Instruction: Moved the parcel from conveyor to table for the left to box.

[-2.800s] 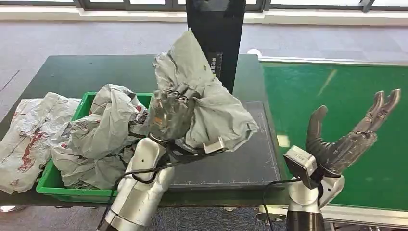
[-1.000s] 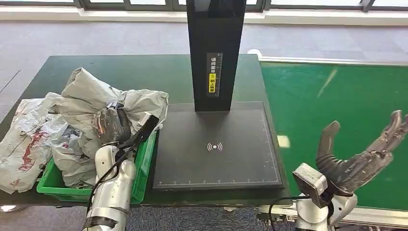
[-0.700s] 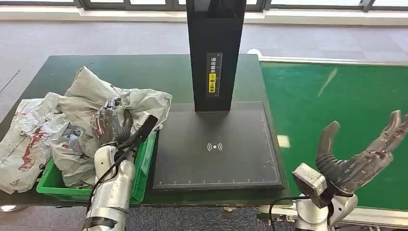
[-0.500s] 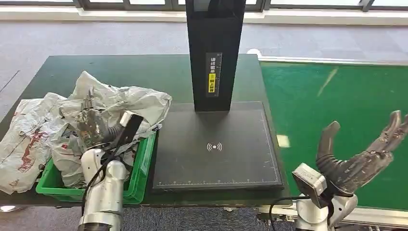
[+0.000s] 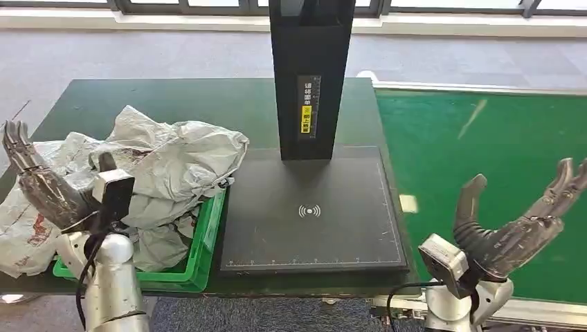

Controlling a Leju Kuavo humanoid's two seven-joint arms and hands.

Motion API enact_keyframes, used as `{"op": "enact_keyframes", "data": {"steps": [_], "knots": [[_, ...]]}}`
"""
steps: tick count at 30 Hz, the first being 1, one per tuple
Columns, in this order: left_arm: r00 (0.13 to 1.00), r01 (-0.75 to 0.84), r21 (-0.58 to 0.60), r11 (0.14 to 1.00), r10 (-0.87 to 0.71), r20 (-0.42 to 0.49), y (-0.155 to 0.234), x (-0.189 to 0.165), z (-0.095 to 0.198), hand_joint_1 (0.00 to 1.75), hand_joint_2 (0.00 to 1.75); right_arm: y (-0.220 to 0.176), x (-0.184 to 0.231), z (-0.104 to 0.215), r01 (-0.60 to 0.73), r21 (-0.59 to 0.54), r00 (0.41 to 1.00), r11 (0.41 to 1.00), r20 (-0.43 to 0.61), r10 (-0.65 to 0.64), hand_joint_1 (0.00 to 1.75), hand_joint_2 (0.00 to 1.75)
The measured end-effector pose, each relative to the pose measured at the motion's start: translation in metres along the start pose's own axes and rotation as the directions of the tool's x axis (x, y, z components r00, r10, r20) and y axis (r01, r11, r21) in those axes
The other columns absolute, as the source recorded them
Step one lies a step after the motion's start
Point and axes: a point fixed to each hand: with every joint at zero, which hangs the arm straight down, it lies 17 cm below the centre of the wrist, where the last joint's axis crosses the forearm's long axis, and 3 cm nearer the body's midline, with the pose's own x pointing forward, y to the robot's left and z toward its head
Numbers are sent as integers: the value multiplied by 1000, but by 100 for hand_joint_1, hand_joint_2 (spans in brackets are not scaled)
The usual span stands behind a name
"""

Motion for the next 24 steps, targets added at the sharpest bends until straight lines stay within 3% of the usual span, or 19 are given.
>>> {"op": "enact_keyframes", "data": {"steps": [6, 17, 18, 22, 24], "knots": [[995, -98, 114, 989, 99, -4, 29, -7, -2, 0, 0, 0, -3, 2, -8, 4, 1000, 1000, -6, 8, 0, 175], [994, -109, 144, 984, 111, -9, 38, -9, -4, 0, 0, -1, -5, 2, -12, 4, 1000, 1000, -9, 12, 0, 175], [992, -115, 152, 982, 121, -26, 41, -12, -4, 0, 175, -1, -5, 2, -12, 4, 1000, 1000, -10, 12, 0, 175], [968, -227, 198, 954, 243, -63, 45, -9, -1, 0, 175, -2, -8, 3, -5, -2, 1000, 1000, -20, 5, 0, 175], [902, -398, 208, 894, 422, -86, 29, 7, 3, 0, 175, -4, -11, 5, 21, -8, 999, 1000, -44, -22, 0, 175]]}}
